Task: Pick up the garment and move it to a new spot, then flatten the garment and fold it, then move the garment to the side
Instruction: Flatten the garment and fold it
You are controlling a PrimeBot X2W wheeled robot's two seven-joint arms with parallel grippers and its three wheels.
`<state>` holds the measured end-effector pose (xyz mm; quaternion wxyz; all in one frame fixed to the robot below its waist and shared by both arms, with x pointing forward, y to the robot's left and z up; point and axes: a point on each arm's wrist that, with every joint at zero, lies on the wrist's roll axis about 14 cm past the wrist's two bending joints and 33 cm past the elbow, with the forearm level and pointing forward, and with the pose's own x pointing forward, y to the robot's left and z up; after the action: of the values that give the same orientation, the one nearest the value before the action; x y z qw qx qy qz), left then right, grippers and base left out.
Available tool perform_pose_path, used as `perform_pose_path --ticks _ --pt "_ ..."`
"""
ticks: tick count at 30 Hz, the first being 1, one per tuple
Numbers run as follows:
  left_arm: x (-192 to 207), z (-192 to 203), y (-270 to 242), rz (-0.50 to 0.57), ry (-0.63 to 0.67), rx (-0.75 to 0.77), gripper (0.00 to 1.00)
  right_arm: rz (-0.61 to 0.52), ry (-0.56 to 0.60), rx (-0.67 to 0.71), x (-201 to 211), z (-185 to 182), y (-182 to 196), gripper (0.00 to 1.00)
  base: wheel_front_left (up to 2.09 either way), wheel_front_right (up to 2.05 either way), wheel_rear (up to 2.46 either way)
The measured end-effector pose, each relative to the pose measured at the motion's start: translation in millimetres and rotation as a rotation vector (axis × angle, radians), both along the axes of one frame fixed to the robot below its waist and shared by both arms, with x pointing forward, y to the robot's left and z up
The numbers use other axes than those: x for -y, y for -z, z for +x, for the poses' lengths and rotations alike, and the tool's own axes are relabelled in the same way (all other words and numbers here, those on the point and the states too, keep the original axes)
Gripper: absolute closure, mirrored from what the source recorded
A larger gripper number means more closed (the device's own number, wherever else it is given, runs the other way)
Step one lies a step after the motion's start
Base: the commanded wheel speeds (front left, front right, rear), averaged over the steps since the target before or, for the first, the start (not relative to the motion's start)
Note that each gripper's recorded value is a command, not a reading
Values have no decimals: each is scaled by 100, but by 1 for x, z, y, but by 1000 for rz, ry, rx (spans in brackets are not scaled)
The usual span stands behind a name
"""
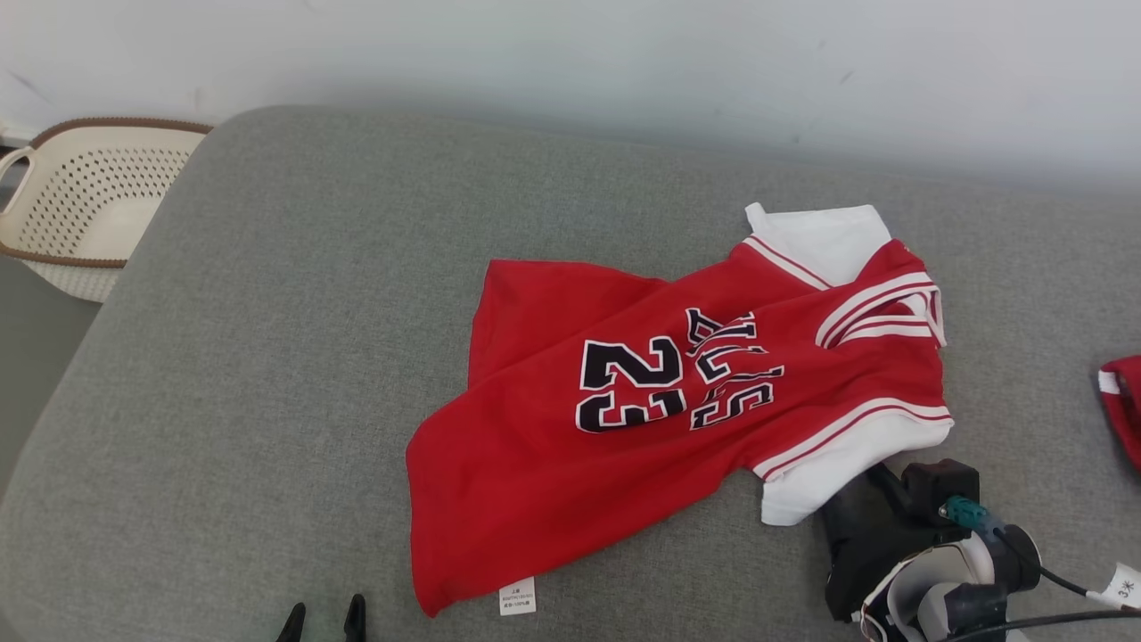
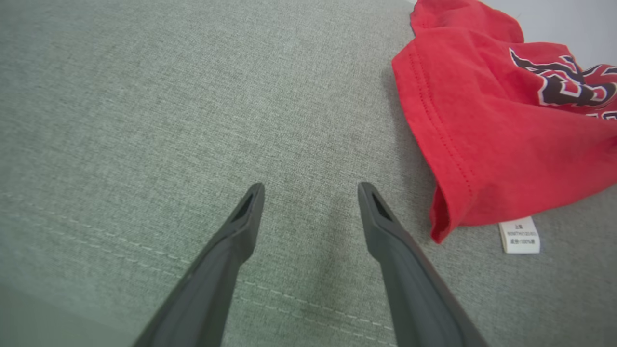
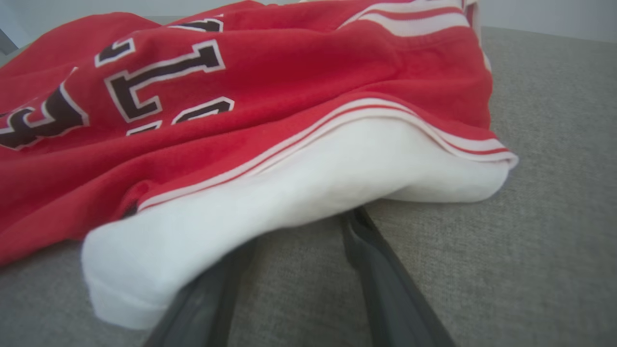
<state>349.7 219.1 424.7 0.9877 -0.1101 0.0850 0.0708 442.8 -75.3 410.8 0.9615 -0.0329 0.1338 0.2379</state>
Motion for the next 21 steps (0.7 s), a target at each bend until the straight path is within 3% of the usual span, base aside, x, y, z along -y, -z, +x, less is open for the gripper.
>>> perform_pose_path --ticks 1,9,21 --pt "0 0 1 -1 0 -3 0 -2 1 -6 0 2 2 100 0 0 0" --pt "1 6 -2 5 5 7 0 18 17 11 1 10 -4 100 0 0 0" --pt "43 14 -11 -13 135 41 0 72 146 70 53 -43 -23 100 0 0 0"
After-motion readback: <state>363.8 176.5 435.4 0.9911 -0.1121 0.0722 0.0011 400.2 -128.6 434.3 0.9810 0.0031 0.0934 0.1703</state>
